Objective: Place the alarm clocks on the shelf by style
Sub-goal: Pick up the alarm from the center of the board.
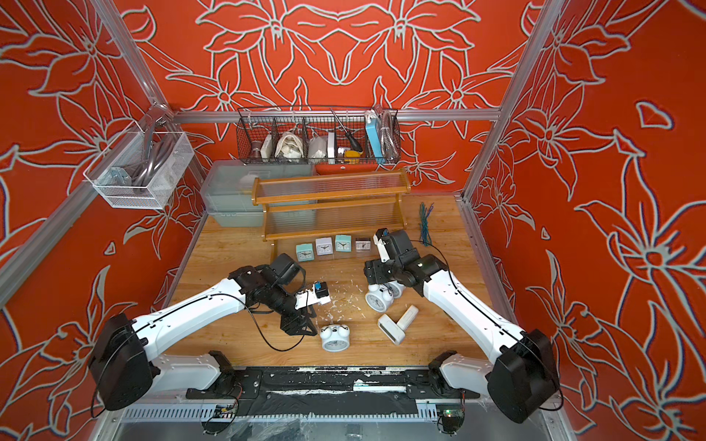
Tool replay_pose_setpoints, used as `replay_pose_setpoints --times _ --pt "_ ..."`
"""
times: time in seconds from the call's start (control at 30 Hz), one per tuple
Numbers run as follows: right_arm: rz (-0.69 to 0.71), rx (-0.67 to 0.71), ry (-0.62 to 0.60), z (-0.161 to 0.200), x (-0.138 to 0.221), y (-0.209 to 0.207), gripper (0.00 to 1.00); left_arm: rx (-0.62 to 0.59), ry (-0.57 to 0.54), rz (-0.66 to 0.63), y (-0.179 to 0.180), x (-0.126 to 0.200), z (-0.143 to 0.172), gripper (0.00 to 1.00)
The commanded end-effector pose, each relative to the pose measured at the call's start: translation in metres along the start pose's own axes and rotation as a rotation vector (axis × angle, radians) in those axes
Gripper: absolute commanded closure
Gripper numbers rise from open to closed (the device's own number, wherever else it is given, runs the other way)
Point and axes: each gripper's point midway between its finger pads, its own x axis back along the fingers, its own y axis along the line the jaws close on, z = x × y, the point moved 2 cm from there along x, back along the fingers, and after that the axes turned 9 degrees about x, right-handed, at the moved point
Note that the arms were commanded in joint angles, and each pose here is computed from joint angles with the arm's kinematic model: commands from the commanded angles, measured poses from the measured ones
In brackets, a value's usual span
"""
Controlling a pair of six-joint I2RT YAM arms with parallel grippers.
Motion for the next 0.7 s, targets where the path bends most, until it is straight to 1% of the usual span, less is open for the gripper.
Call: replay_pose_setpoints --times 0.0,0.17,0.37,0.47,0.53,0.67 --pt "-0.009 -0.011 0.047 0.020 0.008 0.002 0.16 -0.015 0.000 -0.033 0.003 -0.005 -0.009 0.37" --pt "0.003 -0.020 0.032 0.028 0.020 0.000 0.16 -0.019 0.030 -0.015 -0.002 -0.021 -0.008 0.24" --pt "0.029 -0.024 0.016 0.032 0.029 -0.004 0.16 -0.030 0.058 -0.048 -0.001 -0.040 -0.006 0.23" --pt "0.030 -0.028 0.009 0.032 0.030 -0.004 0.16 -0.027 0.064 -0.059 0.001 -0.045 -0.007 0.21" --pt "0.029 -0.027 0.006 0.032 0.030 -0.004 0.16 -0.027 0.067 -0.073 0.002 -0.048 -0.007 0.18" --pt "0.024 -0.025 0.004 0.031 0.030 -0.003 0.16 -0.037 0.074 -0.107 0.007 -0.054 -0.005 0.17"
